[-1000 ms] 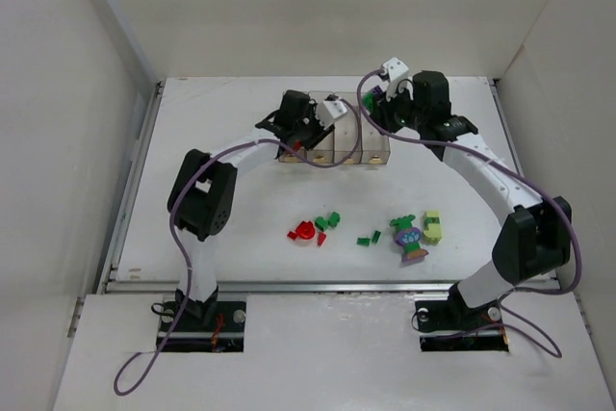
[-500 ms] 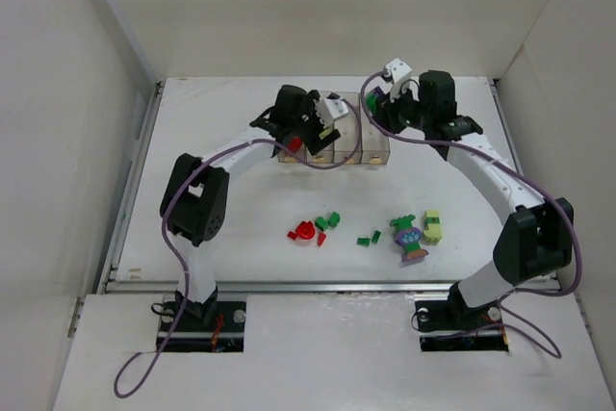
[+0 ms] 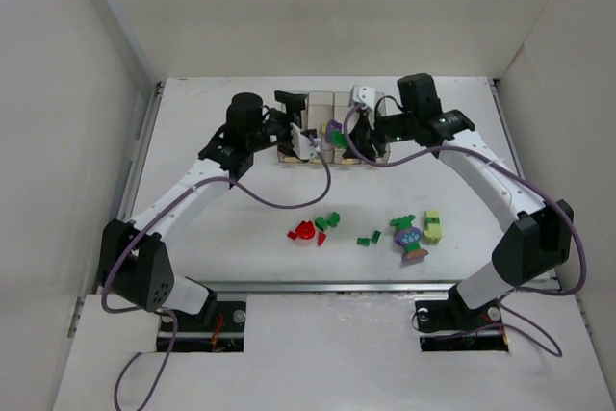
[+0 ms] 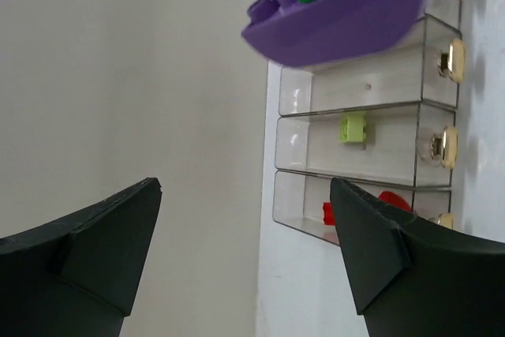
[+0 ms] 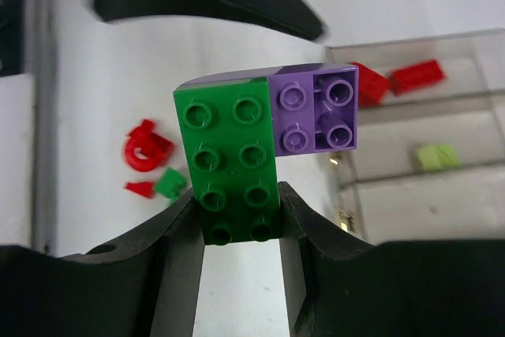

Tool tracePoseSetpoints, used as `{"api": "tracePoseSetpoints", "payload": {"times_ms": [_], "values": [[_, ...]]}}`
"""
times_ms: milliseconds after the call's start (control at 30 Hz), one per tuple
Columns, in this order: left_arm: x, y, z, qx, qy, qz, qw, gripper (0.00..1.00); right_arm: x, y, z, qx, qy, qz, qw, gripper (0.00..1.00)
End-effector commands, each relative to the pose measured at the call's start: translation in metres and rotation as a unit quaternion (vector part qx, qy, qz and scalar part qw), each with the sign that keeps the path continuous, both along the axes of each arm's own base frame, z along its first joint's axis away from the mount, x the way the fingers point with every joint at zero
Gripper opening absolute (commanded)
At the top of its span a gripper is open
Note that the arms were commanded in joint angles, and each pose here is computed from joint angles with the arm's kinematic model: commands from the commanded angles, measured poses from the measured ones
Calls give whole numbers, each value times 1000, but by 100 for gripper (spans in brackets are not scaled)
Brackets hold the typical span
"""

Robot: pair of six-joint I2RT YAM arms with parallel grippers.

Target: Sort the legos into containers by color

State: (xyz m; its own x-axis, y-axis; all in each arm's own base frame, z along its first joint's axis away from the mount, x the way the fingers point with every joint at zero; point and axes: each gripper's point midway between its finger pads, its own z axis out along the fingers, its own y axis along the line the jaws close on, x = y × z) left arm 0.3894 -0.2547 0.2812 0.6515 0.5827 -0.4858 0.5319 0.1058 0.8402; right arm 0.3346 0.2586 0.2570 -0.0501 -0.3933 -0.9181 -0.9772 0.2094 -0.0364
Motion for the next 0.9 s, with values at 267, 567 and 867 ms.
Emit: {"api": "tracePoseSetpoints", "payload": {"times_ms": [267, 567, 867], "values": [[-38, -14, 17, 114, -171, -152, 967, 87, -61, 42, -7, -55, 15, 131, 990, 0], [-82, -8, 1, 139, -215, -207, 944, 58, -61, 45, -12, -63, 24, 130, 989, 0], [-89, -15, -15, 147, -195, -231, 942, 61, -59, 55, -6, -60, 18, 132, 989, 0]]}}
